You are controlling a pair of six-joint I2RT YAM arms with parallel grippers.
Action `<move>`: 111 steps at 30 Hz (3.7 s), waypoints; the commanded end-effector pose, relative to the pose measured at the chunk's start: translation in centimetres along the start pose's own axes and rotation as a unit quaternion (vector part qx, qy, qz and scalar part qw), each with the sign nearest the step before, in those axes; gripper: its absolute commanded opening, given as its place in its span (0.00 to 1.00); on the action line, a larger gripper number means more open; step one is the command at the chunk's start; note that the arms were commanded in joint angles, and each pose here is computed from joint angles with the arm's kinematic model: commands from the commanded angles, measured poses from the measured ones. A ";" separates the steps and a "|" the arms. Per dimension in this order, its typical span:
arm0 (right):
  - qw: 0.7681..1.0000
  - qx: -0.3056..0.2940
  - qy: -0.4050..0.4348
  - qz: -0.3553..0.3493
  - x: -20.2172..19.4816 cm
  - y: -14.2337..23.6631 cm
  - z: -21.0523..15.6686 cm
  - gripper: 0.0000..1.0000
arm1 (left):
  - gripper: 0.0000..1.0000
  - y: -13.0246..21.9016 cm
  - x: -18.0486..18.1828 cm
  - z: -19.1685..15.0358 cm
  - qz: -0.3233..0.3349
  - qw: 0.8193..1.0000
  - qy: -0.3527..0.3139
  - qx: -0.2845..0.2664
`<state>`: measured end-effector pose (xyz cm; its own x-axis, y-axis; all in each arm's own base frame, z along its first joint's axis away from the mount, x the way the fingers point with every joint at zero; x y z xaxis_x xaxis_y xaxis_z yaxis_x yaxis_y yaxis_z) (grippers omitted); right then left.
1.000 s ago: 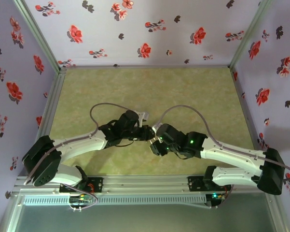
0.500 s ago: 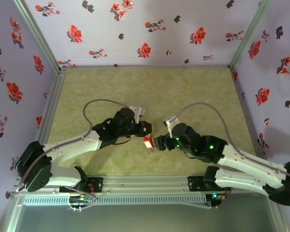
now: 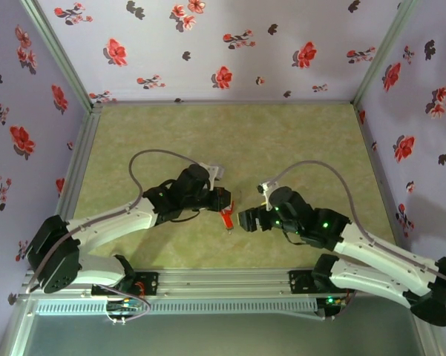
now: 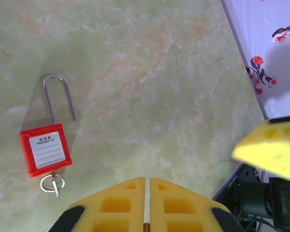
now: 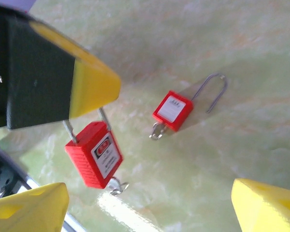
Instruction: Unlock with the key
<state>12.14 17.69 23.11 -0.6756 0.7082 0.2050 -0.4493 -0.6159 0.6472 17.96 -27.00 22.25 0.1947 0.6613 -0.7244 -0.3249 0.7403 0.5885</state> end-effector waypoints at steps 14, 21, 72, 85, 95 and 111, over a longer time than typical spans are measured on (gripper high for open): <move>0.997 -0.011 -0.049 0.058 0.9 -4.8 -3.4 0.83 | 0.00 -4.9 -1.8 0.5 0.022 0.998 -0.032 0.041; 0.997 -0.002 -0.072 0.029 -0.4 -5.9 -5.0 0.74 | 0.00 -7.6 -1.9 0.2 0.032 0.997 -0.032 0.067; 0.946 0.079 -0.309 -0.064 -11.2 -9.0 -10.9 0.18 | 0.00 -18.0 0.4 1.6 -0.024 0.988 -0.032 0.149; 0.932 0.109 -0.336 -0.084 -12.4 -9.3 -11.6 0.25 | 0.18 -19.6 1.9 2.3 -0.055 0.988 -0.018 0.144; 0.929 0.112 -0.340 -0.096 -12.7 -9.1 -11.3 0.40 | 0.54 -19.8 2.7 3.8 -0.069 0.991 0.008 0.117; 0.953 0.041 -0.272 -0.131 -10.7 -1.1 -6.6 0.83 | 1.00 -9.9 -2.8 11.9 -0.100 0.994 -0.015 -0.048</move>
<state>17.11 9.72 14.11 -0.1503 0.8837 0.4433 -0.4931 -0.4557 0.7411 31.06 -36.39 18.59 0.2266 0.5054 -0.8326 -0.2721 0.8537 0.4441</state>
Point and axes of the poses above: each hand's point on the last joint's axis, 136 mm out from that joint toward the fingers, its own y axis back along the fingers, its own x axis along the line the jaws close on, z = x × y, the point moved 9 cm from there along y, back along the fingers, and after that the axes turned 15 degrees about y, right-handed, at the moved point
